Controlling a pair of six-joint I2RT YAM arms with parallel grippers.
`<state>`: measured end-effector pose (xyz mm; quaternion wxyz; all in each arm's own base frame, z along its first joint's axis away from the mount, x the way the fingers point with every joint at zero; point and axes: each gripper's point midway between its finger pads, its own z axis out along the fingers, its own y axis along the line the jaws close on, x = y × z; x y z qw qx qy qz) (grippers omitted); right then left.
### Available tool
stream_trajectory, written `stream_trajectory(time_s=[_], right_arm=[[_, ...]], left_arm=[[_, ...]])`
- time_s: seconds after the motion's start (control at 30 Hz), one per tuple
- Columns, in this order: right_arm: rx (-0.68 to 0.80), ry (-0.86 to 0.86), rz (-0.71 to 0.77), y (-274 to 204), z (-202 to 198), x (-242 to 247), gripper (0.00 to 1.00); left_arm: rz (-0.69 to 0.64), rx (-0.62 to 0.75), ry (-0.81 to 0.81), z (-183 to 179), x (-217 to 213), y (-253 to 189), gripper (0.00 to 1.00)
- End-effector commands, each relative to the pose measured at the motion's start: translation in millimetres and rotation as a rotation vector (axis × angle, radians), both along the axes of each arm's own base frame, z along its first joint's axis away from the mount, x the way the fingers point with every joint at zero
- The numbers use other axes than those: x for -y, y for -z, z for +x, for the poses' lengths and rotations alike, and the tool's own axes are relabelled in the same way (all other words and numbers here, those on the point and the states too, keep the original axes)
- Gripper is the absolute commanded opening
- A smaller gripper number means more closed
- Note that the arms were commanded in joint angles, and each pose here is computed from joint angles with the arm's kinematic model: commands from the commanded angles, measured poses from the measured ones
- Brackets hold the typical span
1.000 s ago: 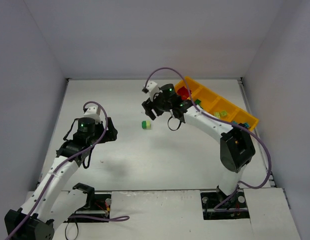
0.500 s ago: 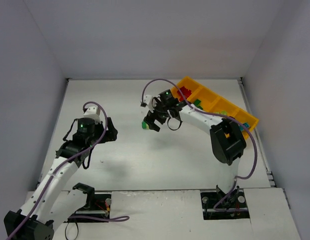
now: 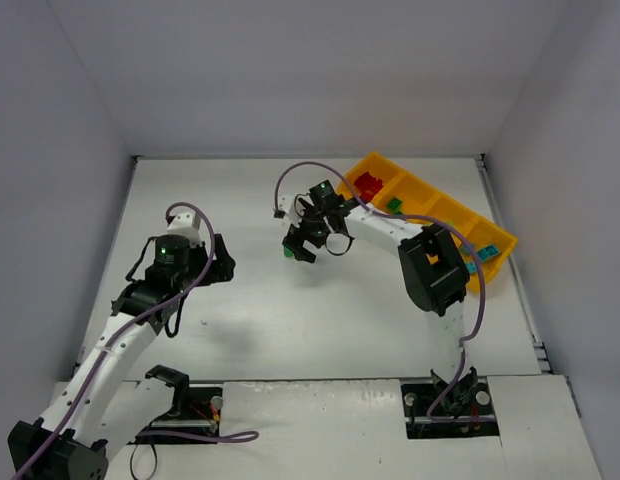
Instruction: Sort the legos into containers by color
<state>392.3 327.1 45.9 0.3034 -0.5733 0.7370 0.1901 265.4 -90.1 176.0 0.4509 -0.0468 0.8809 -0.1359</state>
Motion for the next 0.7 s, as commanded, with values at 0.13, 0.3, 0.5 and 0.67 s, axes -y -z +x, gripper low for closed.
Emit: stream_trajectory(time_s=[0.13,0.3,0.5,0.67], right_arm=[[0.065,-0.052,0.004,-10.4,14.9,-17.4,0.91],[0.052,-0.064,0.003,-4.7,15.8,-20.4,0.88],[0.029,-0.074,-0.017,8.1,11.0,-17.9,0.84],[0.016,-0.076,-0.019,13.4,9.2,-16.9,0.77]], left_arm=[[-0.008,0.065,0.007,12.1,3.5,-19.4,0.81],[-0.003,0.056,0.006,11.9,3.1,-16.8,0.81],[0.001,0.058,0.002,12.1,2.0,-17.6,0.81],[0.003,0.058,-0.002,11.8,0.8,-17.4,0.81]])
